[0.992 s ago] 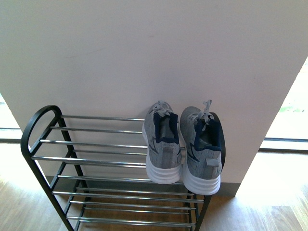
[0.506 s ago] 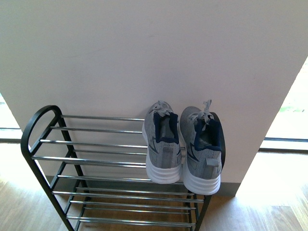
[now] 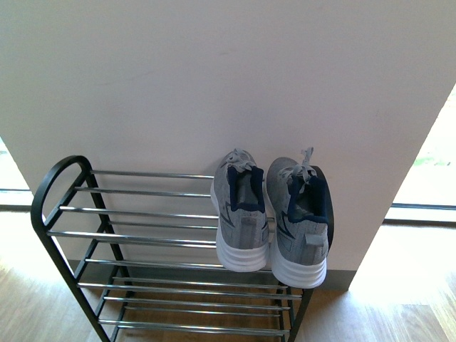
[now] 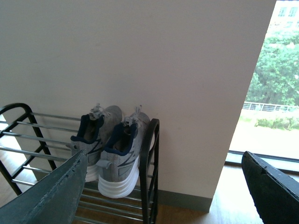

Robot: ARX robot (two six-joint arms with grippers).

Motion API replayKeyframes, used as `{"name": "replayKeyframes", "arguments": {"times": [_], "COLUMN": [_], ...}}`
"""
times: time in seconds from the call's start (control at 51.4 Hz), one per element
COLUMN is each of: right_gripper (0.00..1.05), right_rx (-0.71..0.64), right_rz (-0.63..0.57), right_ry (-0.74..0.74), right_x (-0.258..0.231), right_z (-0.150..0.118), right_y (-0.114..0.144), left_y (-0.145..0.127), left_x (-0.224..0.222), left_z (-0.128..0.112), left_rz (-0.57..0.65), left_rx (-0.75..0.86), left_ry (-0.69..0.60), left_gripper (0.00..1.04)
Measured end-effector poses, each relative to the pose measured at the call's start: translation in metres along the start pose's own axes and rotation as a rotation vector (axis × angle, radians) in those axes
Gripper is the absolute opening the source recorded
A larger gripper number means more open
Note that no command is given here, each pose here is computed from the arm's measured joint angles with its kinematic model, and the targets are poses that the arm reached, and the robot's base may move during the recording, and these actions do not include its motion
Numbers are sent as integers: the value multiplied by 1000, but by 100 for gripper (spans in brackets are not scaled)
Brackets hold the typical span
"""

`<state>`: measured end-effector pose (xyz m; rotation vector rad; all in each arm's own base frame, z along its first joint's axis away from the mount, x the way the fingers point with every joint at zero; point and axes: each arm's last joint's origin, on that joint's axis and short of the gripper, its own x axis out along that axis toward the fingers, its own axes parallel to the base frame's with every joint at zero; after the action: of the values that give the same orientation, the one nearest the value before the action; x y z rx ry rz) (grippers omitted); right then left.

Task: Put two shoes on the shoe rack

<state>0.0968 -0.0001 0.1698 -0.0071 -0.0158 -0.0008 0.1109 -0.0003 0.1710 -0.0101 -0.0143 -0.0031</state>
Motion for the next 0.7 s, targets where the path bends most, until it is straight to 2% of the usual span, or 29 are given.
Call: {"name": "replayKeyframes", "arguments": {"times": [0.195,0.253,0.564,0.7], "right_gripper": [95,95,95,95], "right_rx": [0,0,0,0], "right_rz": [0,0,0,0], "right_ry": [0,0,0,0], "right_x": [0,0,0,0], "right_z": [0,0,0,0], "right_y": [0,0,0,0], "left_y": [0,0,0,0], "left_x": [-3,-10,-13,-13], "left_z": [0,-5,-4,-4], "left_rz": [0,0,1,1], "left_rx": [0,0,0,0], "left_ry": [0,35,18,18], "left_gripper": [1,1,1,24]}}
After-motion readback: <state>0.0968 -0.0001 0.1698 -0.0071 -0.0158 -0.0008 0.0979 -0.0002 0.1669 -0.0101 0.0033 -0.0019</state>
